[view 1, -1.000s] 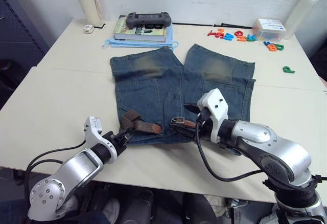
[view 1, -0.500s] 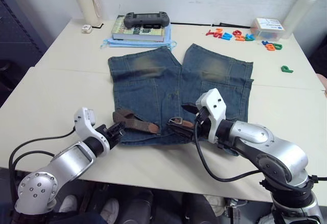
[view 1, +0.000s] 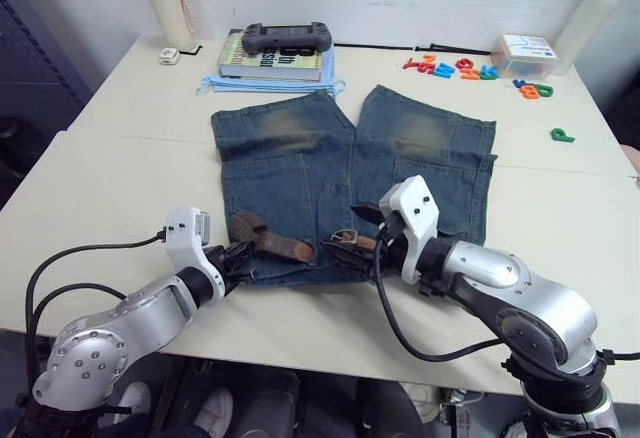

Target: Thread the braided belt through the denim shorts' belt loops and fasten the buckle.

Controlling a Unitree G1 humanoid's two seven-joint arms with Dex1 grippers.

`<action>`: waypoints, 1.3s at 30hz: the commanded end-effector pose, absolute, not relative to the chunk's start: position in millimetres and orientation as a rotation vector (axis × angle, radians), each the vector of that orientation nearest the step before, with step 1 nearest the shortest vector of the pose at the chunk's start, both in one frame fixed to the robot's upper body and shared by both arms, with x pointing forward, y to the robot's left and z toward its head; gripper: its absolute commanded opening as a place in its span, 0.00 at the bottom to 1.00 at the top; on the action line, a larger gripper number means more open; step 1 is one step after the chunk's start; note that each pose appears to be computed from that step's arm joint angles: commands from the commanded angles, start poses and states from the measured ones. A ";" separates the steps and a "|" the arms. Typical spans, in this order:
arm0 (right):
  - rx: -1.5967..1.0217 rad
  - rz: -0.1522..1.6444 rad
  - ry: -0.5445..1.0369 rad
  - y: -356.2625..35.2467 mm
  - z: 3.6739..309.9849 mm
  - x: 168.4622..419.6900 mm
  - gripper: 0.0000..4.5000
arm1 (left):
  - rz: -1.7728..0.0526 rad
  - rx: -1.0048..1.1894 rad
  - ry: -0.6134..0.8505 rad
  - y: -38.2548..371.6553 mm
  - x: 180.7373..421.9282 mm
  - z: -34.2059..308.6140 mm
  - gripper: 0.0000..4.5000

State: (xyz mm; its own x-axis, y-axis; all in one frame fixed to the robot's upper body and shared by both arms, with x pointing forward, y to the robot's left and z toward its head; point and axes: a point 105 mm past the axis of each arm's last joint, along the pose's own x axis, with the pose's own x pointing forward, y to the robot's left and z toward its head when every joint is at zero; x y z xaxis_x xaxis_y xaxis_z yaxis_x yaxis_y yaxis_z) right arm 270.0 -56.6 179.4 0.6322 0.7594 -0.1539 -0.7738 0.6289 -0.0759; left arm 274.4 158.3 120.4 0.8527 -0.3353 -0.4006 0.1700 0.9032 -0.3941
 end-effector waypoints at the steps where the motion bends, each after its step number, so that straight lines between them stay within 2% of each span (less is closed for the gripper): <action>1: -0.140 0.898 0.070 -51.0 187.4 260.2 0.99 | -0.219 -0.295 0.527 166.3 272.6 107.6 0.00; 8: -0.134 0.891 0.080 -50.9 184.7 258.4 0.99 | -0.281 -0.217 0.518 156.9 270.9 106.9 0.00; 18: -0.129 0.882 0.085 -50.3 182.9 259.1 0.99 | -0.491 -0.329 0.457 116.3 271.2 123.7 0.00; 26: -0.132 0.870 0.078 -52.5 184.6 260.4 0.99 | -0.588 -0.289 0.471 101.1 272.2 124.9 0.00; 35: -0.232 0.837 0.093 -68.2 180.9 264.2 0.99 | -0.467 -0.243 0.492 127.5 281.3 112.2 0.00; 39: -0.290 0.808 0.088 -69.8 176.3 269.0 0.99 | -0.483 -0.241 0.474 125.6 282.1 115.7 0.00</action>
State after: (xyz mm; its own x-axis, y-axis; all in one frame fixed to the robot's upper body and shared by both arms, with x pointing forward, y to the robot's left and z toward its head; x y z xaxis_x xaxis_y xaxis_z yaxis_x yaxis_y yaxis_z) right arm 273.5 -75.0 169.0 0.6938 0.6838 -0.2261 -0.7196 0.6707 -0.1799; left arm 281.5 123.3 112.3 0.7711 -0.5020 -0.3917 0.3857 0.8577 -0.3399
